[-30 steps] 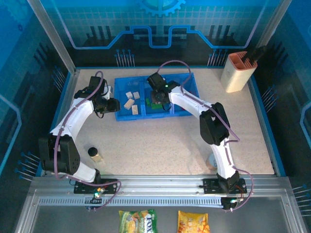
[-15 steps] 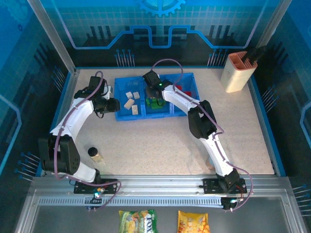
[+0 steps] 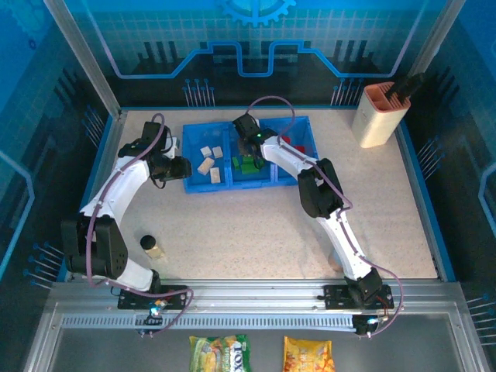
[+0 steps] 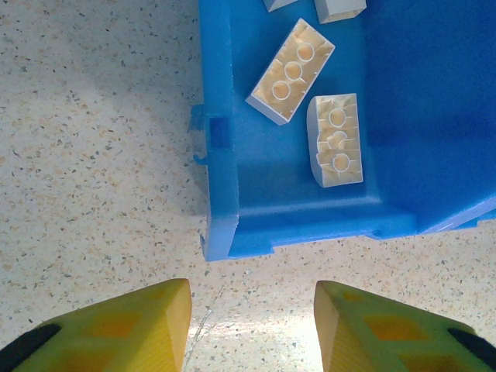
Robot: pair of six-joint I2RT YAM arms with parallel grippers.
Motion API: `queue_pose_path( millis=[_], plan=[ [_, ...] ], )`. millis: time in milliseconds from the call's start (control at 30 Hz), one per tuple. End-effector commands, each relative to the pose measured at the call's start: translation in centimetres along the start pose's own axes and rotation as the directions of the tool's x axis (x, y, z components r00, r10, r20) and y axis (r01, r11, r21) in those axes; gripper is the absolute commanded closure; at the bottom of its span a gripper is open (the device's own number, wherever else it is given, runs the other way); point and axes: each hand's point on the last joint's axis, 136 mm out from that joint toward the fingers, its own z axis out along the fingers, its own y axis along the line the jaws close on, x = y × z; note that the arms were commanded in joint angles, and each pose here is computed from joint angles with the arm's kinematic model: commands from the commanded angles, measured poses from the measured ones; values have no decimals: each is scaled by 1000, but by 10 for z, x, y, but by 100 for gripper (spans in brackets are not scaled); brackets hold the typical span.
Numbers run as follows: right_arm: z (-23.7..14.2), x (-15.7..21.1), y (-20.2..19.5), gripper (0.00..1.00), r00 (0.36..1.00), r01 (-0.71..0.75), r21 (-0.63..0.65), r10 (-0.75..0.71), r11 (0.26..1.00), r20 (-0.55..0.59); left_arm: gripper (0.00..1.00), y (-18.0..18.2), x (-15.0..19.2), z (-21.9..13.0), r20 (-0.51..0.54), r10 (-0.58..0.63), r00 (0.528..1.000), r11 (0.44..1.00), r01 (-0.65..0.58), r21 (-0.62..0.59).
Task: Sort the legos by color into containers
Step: Place the lego in the container.
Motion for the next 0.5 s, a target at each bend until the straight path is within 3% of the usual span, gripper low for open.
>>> queue_pose_path(
  millis=[0, 467],
  plan=[
    [-7, -15, 6, 61, 999, -10, -23, 11, 1000, 41, 53, 0, 1, -2, 7, -5, 1000, 1000, 5, 21],
    [-90, -54, 11, 56, 989, 34, -90, -20, 995, 143, 53, 1, -2, -6, 26, -3, 1000, 1000, 3, 16]
  ],
)
